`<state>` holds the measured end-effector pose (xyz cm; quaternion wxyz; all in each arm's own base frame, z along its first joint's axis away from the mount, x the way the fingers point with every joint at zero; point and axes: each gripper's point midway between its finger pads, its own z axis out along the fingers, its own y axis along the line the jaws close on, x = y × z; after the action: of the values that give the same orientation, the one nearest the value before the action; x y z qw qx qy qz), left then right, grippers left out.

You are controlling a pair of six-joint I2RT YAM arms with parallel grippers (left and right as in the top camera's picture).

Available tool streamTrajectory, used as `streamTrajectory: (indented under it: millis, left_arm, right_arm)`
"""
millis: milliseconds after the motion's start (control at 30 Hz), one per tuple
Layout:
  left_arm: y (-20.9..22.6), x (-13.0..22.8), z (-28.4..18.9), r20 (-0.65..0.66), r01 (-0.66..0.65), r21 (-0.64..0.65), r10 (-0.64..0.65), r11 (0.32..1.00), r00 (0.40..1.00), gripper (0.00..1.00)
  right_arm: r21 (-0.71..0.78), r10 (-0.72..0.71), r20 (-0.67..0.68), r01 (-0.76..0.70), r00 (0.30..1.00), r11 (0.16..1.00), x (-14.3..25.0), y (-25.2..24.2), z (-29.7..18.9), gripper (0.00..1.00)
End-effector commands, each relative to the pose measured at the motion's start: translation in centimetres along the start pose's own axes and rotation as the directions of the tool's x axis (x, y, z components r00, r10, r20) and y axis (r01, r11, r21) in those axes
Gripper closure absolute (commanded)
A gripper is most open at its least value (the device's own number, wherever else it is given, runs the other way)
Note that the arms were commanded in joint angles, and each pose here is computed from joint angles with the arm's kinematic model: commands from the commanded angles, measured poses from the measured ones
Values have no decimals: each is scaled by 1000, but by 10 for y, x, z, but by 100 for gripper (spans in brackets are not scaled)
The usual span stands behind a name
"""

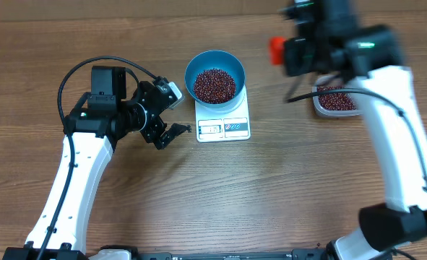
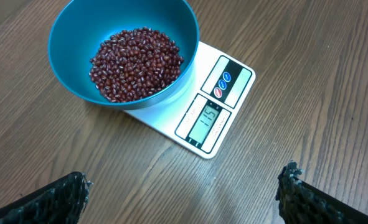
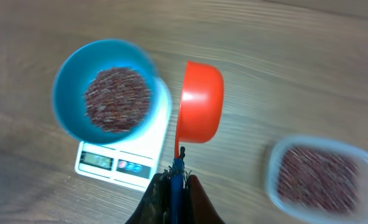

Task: Scoop item into bowl and weigh 150g on scale
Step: 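Move the empty scoop with right gripper back to the bean tub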

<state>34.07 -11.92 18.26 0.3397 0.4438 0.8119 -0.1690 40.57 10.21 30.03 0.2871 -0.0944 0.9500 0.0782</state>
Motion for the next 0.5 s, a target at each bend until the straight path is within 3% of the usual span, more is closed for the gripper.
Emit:
streamTrajectory:
  millis: [0,200,467]
  left_arm:
    - [-3,-1,-1,10,16,12,-16,1000,1000,0]
    - [-3,-1,-1,10,16,12,-16,1000,1000,0]
    - [-3,-1,-1,10,16,11,-16,1000,1000,0]
  right_arm:
    - [-36,86,32,-85,996,996,-1,-28,-26,96]
    - [83,262,-52,-257,964,963,36,-109,-28,96]
    - [184,400,-135,-374,907,909,80,-167,5,96]
